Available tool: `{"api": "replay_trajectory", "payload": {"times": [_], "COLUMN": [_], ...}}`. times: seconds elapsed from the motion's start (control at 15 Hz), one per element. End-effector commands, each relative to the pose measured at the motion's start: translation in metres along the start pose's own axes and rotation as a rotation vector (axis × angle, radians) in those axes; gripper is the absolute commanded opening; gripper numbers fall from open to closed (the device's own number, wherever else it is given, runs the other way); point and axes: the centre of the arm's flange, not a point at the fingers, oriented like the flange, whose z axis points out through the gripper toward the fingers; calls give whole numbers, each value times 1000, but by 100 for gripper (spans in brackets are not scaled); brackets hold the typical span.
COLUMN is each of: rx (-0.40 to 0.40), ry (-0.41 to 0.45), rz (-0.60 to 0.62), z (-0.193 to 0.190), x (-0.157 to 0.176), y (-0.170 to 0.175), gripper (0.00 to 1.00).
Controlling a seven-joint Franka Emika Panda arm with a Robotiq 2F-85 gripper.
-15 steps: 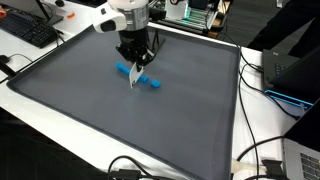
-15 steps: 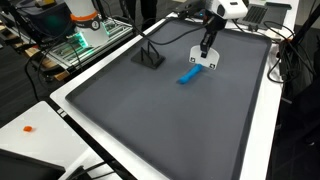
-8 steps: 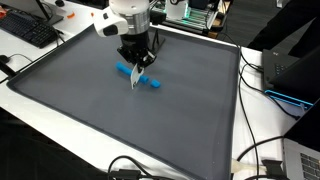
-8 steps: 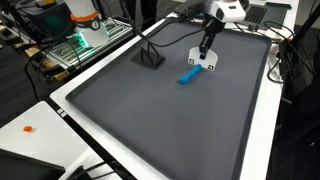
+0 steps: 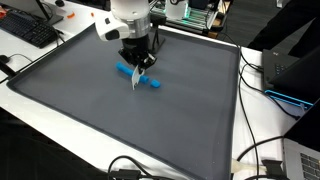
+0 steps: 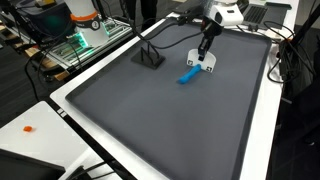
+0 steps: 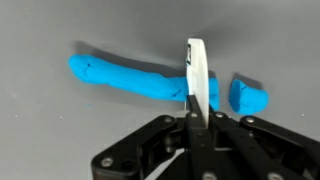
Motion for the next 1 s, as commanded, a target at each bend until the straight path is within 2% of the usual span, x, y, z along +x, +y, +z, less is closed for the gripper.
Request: {"api": "replay_trajectory", "payload": {"times": [0.0, 0.67, 0.93], "rx": [13, 84, 75], "ry": [-36, -74, -91], "rz": [-8, 41, 44], "z": [26, 11, 9], "x": [-8, -12, -16], "y": [0, 0, -2], "gripper": [1, 1, 1]}}
